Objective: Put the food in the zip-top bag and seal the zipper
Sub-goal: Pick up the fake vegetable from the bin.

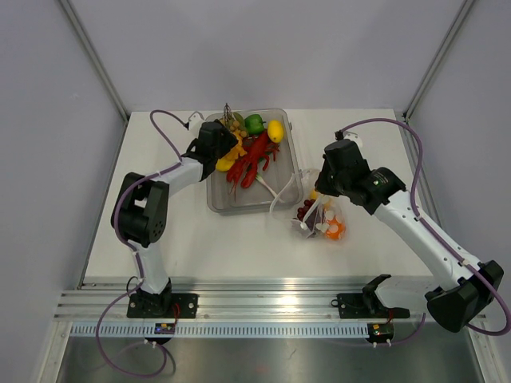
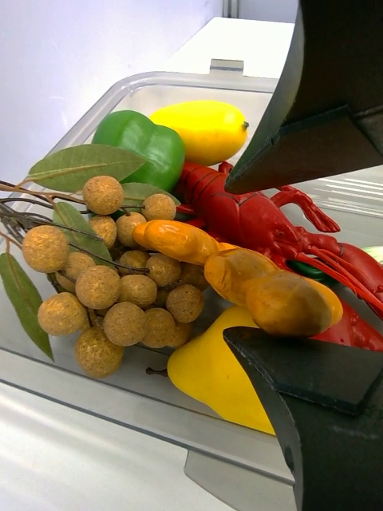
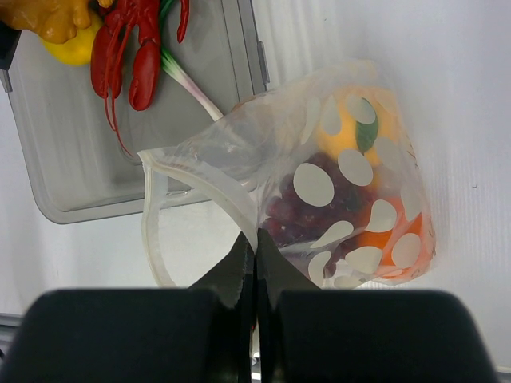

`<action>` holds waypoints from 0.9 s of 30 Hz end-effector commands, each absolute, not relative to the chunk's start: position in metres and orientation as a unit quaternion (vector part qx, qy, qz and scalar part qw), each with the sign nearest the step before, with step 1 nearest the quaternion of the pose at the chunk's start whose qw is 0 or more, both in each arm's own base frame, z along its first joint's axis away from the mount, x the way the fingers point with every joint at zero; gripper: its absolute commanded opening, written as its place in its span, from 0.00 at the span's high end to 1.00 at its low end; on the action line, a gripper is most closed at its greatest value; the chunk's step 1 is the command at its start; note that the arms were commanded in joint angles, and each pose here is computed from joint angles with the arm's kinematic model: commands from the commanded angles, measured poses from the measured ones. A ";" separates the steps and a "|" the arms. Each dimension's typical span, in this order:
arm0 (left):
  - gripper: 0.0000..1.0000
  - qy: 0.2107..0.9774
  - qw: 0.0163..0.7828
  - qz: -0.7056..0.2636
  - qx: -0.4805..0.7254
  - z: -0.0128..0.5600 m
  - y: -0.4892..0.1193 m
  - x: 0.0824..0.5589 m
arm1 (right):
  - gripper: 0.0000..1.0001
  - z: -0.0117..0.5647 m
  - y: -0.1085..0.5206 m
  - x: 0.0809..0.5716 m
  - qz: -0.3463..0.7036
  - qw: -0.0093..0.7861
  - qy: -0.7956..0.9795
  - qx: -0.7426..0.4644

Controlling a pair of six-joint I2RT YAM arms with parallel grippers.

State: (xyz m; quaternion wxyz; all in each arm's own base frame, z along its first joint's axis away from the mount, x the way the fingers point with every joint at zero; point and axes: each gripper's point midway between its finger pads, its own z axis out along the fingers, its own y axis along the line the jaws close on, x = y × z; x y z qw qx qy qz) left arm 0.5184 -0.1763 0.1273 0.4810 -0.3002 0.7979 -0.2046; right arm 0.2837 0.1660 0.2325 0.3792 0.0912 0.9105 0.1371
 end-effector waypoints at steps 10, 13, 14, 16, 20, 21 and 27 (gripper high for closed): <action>0.40 0.828 0.484 -0.185 -0.214 0.133 -0.184 0.516 | 1.00 0.247 0.171 0.292 0.145 0.397 0.902 0.089; 0.43 0.837 0.474 -0.184 -0.202 0.127 -0.187 0.515 | 1.00 0.245 0.173 0.293 0.148 0.394 0.903 0.088; 0.46 0.839 0.472 -0.185 -0.198 0.127 -0.188 0.514 | 1.00 0.245 0.174 0.293 0.148 0.394 0.903 0.088; 0.53 0.841 0.469 -0.190 -0.191 0.126 -0.192 0.514 | 1.00 0.245 0.174 0.293 0.149 0.393 0.903 0.088; 0.66 0.842 0.468 -0.194 -0.185 0.129 -0.194 0.510 | 1.00 0.245 0.173 0.292 0.149 0.393 0.903 0.090; 0.69 0.843 0.467 -0.195 -0.184 0.129 -0.194 0.508 | 1.00 0.244 0.173 0.291 0.148 0.392 0.903 0.091; 0.89 0.835 0.474 -0.225 -0.162 0.169 -0.198 0.493 | 1.00 0.243 0.173 0.291 0.150 0.390 0.904 0.093</action>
